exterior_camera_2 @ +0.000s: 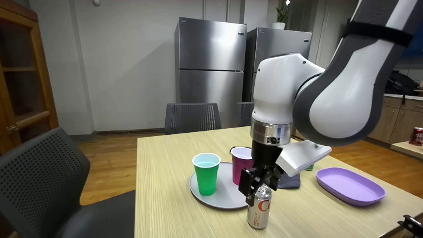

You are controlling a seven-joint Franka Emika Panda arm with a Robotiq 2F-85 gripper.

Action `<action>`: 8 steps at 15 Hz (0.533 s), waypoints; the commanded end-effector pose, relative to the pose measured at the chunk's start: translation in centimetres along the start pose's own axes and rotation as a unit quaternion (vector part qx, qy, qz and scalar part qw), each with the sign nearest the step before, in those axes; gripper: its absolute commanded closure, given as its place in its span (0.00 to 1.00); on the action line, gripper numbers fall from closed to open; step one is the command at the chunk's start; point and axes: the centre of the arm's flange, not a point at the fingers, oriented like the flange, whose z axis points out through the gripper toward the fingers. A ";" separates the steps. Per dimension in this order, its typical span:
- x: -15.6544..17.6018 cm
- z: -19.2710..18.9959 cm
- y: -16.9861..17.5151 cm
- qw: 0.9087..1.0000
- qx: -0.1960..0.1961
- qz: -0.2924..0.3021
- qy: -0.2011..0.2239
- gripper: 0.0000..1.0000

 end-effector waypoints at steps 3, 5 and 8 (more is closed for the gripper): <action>0.2 1.0 -0.3 1.000 -0.004 0.017 0.007 0.00; 0.1 1.0 -0.3 1.000 -0.003 0.019 0.007 0.00; -0.1 1.2 -0.5 1.000 -0.001 0.020 0.007 0.00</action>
